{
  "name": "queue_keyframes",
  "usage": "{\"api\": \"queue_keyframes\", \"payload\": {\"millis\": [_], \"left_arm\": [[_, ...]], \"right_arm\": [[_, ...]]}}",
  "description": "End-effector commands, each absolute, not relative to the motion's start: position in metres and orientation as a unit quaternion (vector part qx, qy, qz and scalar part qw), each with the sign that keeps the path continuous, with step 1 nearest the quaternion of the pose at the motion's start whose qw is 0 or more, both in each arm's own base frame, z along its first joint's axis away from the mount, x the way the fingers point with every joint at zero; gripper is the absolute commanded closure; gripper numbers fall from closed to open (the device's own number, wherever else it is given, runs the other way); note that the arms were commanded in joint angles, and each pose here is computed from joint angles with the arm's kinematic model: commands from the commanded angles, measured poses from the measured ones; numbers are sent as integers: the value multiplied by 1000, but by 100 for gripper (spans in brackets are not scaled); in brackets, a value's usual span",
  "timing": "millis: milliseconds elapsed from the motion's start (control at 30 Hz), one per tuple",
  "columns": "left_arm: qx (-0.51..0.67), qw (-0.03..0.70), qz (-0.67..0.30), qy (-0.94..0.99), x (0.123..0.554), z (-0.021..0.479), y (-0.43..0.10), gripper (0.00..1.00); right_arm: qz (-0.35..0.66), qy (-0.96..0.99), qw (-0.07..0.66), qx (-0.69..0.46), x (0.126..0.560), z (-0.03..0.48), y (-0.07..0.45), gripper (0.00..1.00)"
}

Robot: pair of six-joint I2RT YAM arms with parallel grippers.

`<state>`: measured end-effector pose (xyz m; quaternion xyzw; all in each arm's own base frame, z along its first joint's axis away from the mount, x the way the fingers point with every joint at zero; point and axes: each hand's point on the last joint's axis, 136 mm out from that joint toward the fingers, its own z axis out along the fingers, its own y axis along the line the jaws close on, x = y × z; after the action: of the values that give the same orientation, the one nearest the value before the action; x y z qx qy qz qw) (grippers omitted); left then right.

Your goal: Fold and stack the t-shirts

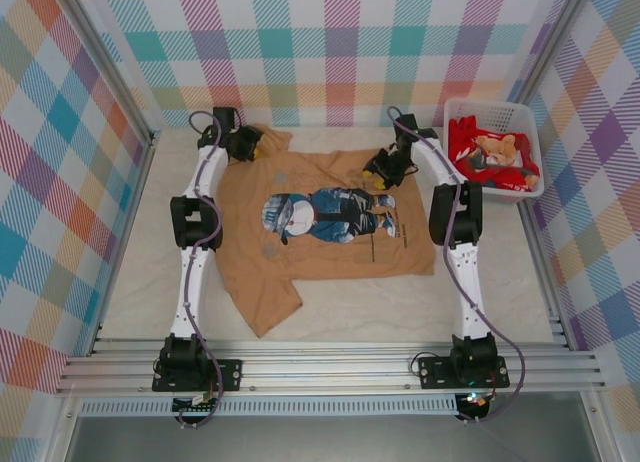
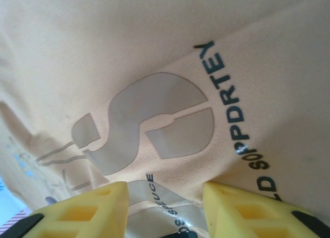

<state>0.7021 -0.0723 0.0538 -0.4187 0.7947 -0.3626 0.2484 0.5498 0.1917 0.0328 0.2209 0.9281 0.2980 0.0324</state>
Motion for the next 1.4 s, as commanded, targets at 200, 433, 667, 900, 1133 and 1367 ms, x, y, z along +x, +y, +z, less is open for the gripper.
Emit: {"api": "queue_keyframes", "payload": {"millis": [200, 433, 667, 900, 1133, 1367], "left_arm": [[-359, 371, -336, 788, 692, 207, -70, 38], [-385, 286, -156, 864, 550, 231, -58, 35], [-382, 96, -106, 913, 317, 145, -83, 47], [-364, -92, -154, 914, 138, 84, -105, 58], [-347, -111, -175, 915, 112, 49, -129, 58], [-361, -94, -155, 915, 108, 27, -119, 59]], "right_arm": [[319, 920, 148, 173, 556, 126, 190, 49], [281, 905, 237, 211, 499, 195, 152, 49], [241, 916, 187, 262, 377, 178, 121, 59], [230, 939, 66, 247, 272, 145, 119, 60], [227, 946, 27, 229, 235, 124, 117, 61], [298, 934, 6, 197, 231, 128, 141, 61]]}}
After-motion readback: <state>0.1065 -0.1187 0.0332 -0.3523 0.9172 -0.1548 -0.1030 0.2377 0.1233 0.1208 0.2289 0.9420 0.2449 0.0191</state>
